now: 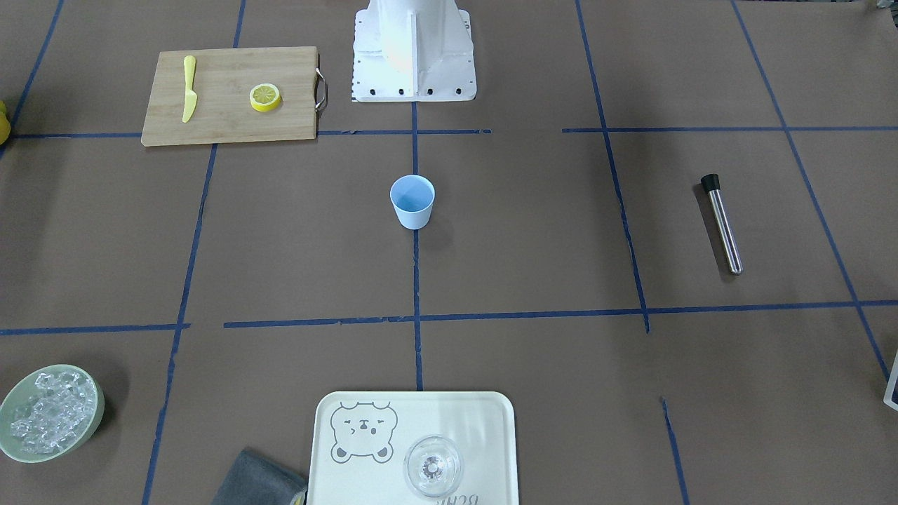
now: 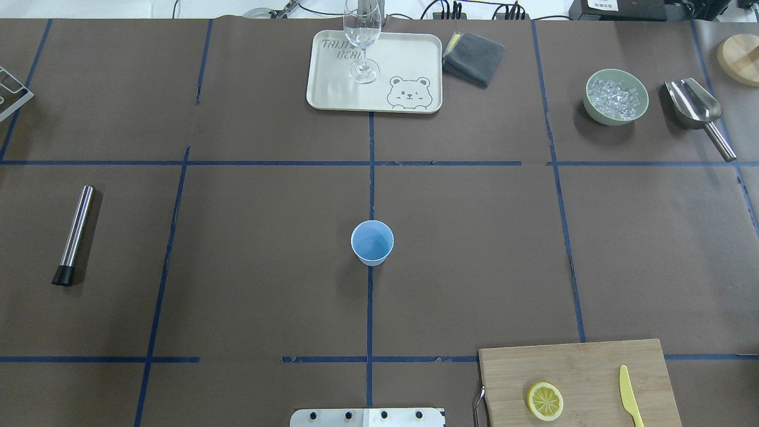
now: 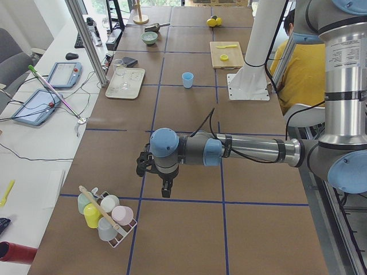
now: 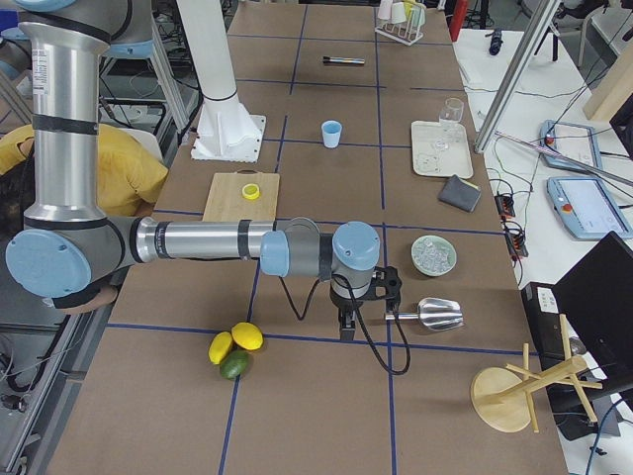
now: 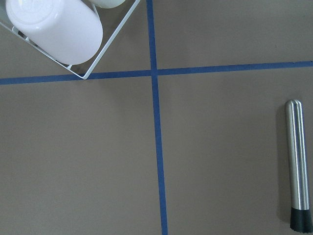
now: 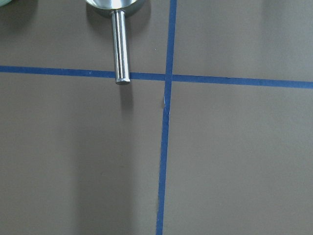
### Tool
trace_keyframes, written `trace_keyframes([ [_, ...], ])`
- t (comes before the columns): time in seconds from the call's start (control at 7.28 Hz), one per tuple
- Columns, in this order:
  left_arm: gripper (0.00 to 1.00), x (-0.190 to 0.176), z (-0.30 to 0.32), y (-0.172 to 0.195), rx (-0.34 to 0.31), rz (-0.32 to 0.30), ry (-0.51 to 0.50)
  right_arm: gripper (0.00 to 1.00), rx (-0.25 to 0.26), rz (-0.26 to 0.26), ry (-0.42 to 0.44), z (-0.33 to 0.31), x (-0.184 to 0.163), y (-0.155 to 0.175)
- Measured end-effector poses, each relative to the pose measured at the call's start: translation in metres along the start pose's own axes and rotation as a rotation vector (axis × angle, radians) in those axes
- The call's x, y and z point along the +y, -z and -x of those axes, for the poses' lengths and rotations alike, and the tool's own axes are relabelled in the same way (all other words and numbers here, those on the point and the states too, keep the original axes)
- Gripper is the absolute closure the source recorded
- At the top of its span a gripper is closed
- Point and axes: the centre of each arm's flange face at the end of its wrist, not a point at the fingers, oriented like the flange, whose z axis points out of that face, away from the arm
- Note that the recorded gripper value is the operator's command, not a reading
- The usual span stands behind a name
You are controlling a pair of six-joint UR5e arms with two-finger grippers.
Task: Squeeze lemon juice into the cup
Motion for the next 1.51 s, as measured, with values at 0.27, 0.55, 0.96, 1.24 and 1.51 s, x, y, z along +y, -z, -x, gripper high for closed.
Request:
trace_keyframes([
  [0.27,0.0,-0.001,-0.006,0.004,0.008,-0.007,-0.017,0.0,0.0,0.0,0.001,0.0,0.0,0.0],
  [0.55,0.0,-0.001,-0.009,0.006,0.012,-0.01,-0.023,0.0,-0.001,0.001,0.0,0.0,0.0,-0.001],
  [0.96,0.0,-0.001,-0.007,0.005,0.011,-0.007,-0.02,0.0,-0.003,-0.022,0.029,0.006,-0.002,0.002],
  [1.24,0.0,-0.001,-0.009,0.007,0.011,-0.011,-0.025,0.0,-0.037,-0.054,0.083,0.017,-0.001,-0.003],
  [1.51,0.0,-0.002,-0.011,0.008,0.015,-0.016,-0.033,0.0,-0.112,-0.044,0.101,0.037,0.009,-0.01],
])
